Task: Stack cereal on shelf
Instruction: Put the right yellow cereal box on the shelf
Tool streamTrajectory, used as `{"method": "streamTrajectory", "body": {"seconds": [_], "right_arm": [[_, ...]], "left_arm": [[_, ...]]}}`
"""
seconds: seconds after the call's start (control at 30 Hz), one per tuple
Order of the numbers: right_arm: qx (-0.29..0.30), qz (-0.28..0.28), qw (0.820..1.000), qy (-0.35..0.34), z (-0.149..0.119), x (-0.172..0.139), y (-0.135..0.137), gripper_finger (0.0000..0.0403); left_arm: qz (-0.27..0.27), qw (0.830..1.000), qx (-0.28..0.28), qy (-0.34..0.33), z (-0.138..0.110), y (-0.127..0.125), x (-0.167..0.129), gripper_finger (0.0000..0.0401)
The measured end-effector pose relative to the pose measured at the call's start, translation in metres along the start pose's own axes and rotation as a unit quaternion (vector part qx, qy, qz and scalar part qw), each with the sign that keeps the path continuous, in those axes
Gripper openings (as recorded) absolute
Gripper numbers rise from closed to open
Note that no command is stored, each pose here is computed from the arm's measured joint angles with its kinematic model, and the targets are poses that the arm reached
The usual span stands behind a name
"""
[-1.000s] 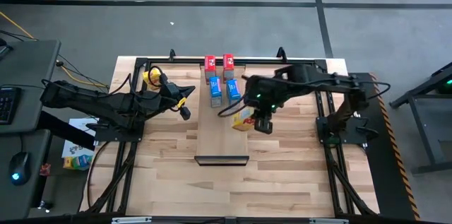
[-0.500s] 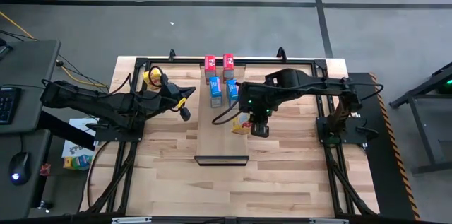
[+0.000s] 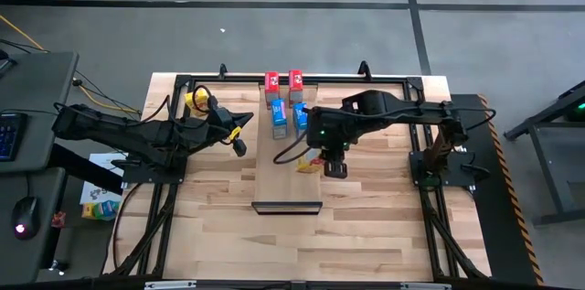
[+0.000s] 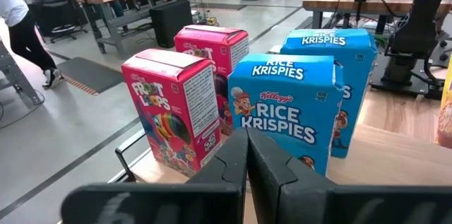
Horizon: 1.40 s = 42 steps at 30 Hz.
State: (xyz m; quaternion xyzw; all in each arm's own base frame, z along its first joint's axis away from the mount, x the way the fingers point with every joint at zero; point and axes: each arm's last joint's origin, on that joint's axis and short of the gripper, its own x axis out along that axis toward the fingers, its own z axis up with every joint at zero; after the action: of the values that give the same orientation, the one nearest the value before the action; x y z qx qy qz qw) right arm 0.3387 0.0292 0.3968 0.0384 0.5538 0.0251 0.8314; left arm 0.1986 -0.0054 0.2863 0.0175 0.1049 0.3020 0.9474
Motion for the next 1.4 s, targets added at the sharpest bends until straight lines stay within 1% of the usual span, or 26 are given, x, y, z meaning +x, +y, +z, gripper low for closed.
{"method": "streamTrajectory", "body": {"seconds": [0.1,0.23,0.43,0.77,1.03,1.13,1.4], "right_arm": [[0.0,0.001,1.0,-0.008,0.002,0.002,0.0,0.0105],[0.0,0.0,1.0,0.0,0.001,0.005,0.0,0.0117],[0.004,0.0,1.0,-0.001,0.001,0.005,0.0,0.0119],[-0.003,-0.002,1.0,0.014,0.006,0.019,0.0,0.0119],[-0.004,-0.003,1.0,0.0,0.008,0.018,0.0,0.0122],[-0.004,-0.003,1.0,-0.002,0.008,0.018,0.0,0.0138],[-0.004,-0.002,1.0,-0.009,0.01,0.018,0.0,0.0201]], "left_arm": [[0.0,1.0,0.0,0.0,0.0,0.0,0.0,0.0],[0.0,1.0,0.0,0.001,0.0,0.0,0.0,0.0],[0.0,1.0,0.0,0.001,0.0,0.0,0.0,0.0],[0.0,1.0,0.001,0.002,0.0,0.0,0.0,0.0],[0.0,1.0,0.001,0.002,0.0,0.0,0.0,0.0],[0.0,1.0,0.001,0.002,0.0,0.0,0.0,0.0],[0.0,1.0,0.0,0.002,0.0,0.0,0.0,0.0]]}}
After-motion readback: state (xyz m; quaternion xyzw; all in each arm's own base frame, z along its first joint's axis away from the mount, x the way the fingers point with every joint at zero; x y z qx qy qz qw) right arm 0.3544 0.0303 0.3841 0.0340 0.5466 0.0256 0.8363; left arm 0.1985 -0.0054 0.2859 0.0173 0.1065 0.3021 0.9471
